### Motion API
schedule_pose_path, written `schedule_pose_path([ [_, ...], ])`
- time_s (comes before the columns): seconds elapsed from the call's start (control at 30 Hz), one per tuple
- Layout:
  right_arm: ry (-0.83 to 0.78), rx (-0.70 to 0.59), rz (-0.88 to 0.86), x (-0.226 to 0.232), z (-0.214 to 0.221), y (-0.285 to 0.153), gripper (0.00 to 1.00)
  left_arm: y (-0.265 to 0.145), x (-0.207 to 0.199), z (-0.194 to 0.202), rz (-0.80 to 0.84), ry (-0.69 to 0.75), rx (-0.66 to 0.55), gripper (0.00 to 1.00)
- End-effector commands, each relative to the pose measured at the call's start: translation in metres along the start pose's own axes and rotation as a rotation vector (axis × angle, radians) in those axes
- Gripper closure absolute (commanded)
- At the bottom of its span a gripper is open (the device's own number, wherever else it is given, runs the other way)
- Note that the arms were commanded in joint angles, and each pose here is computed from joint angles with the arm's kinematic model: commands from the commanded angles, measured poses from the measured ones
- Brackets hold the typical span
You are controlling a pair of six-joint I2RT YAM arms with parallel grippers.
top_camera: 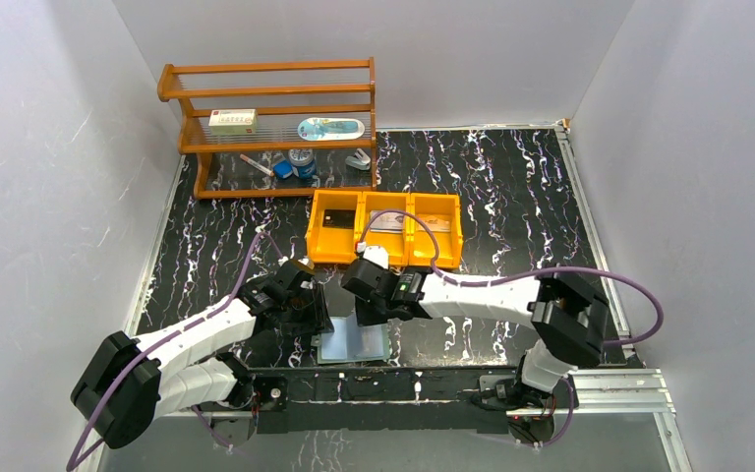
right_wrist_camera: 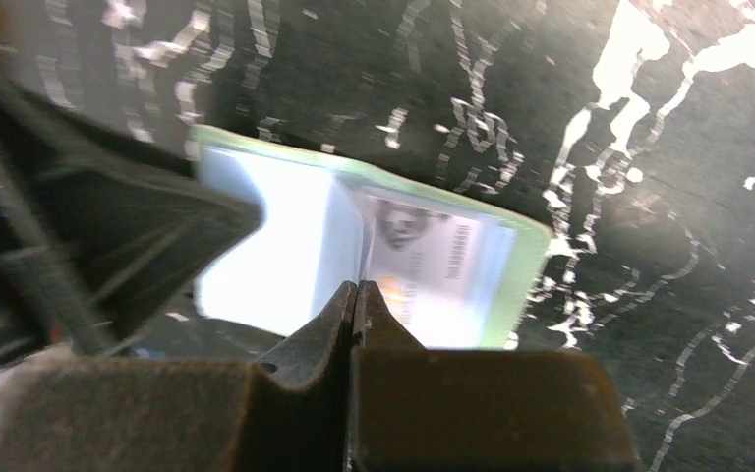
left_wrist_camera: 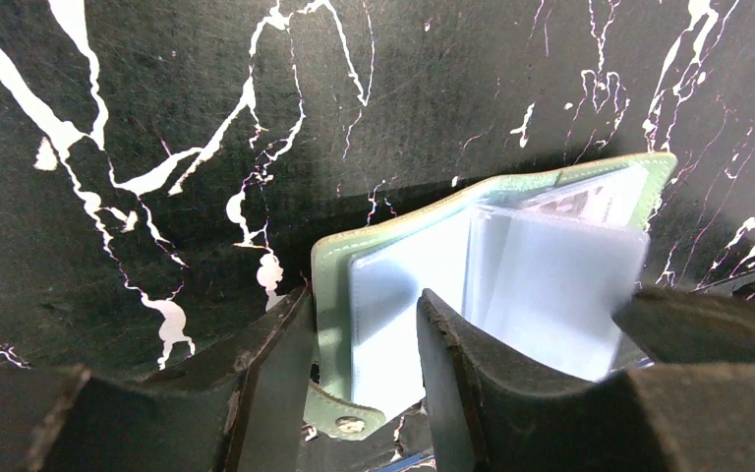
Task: Take the credit cards out of the card holder
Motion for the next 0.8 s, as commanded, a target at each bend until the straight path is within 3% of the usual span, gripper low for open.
schedule_pose_path([
  [0.0, 0.066, -0.123, -0.193, 0.041, -0.03, -0.026, 0.95, 0.002, 0.008, 0.011, -0.02, 0.007, 0.04, 0.6],
  [0.43, 0.04, -0.07, -0.333, 0.075, -0.03, -0.02, 0.88, -0.003, 0.008, 0.008, -0.012, -0.006, 0.003, 0.59],
  [0.77, 0.081, -0.069, 0.071, -0.012, -0.01, -0.013, 0.54, -0.003, 0.008, 0.008, -0.014, 0.004, 0.012, 0.59],
])
Point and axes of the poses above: each gripper's point midway between its finger pads, its own y axis out along the fingers, its own x axis along the line the jaws close on, z = x × y, the point moved 2 cm from there along -y, back along the fingers, and after that the axes turned 3 degrees about -y, right-handed, at the moved point
